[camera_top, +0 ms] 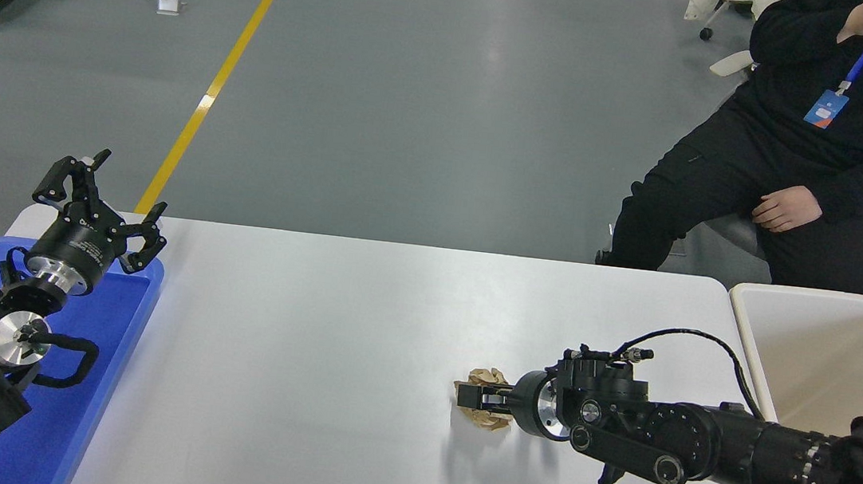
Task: Clean the table surface
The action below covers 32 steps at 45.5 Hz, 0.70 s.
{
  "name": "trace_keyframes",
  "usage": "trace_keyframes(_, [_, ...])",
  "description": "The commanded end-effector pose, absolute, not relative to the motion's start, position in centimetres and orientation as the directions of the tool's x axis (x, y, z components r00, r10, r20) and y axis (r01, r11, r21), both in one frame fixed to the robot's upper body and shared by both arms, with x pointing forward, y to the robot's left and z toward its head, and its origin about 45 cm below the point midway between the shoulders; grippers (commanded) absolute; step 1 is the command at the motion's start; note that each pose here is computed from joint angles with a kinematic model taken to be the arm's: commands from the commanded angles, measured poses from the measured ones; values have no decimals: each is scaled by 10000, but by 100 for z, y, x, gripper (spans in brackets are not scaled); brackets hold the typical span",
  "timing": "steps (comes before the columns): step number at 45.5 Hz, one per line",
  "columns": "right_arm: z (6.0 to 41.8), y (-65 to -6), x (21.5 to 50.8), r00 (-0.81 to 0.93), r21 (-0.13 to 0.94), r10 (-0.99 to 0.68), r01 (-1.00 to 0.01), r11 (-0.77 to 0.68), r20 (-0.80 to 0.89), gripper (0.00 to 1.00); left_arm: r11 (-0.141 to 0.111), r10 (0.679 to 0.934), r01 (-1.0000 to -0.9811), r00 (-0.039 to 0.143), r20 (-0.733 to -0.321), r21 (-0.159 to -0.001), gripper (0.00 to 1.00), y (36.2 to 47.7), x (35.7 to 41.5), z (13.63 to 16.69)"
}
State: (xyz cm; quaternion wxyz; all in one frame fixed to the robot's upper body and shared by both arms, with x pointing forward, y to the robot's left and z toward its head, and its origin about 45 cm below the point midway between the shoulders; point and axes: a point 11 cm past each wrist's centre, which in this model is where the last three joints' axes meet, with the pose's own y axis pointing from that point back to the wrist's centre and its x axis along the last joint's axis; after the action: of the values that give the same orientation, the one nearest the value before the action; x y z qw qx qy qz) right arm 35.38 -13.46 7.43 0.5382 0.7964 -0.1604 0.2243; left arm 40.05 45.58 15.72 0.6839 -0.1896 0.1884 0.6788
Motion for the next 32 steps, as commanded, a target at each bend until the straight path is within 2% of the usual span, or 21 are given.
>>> trace_keyframes(1, [780, -1319, 3553, 8706, 8104, 29, -4566, -3671, 4919, 0, 71, 8569, -10000, 83, -5154, -43, 100, 4557, 4007, 1574])
trace_keyframes(10, [842, -1332, 3602, 8665, 8046, -40, -4652, -3691, 4991, 0, 68, 8569, -10000, 72, -5155, -28, 100, 4559, 4002, 1568])
trace_keyframes(18, [1068, -1463, 3747, 8554, 7950, -189, -4890, -3590, 5176, 0, 60, 8572, -10000, 70, -5149, -36, 100, 4558, 4007, 1573])
trace_keyframes(19, [1118, -1495, 3774, 8527, 7919, -227, -4942, -3586, 5219, 0, 56, 8572, -10000, 59, -5149, -21, 100, 4560, 4002, 1567])
trace_keyframes(32, [1967, -2123, 3973, 8383, 7905, 11, -5137, -3335, 5453, 0, 60, 8572, -10000, 69, -5149, -36, 100, 4558, 4007, 1573])
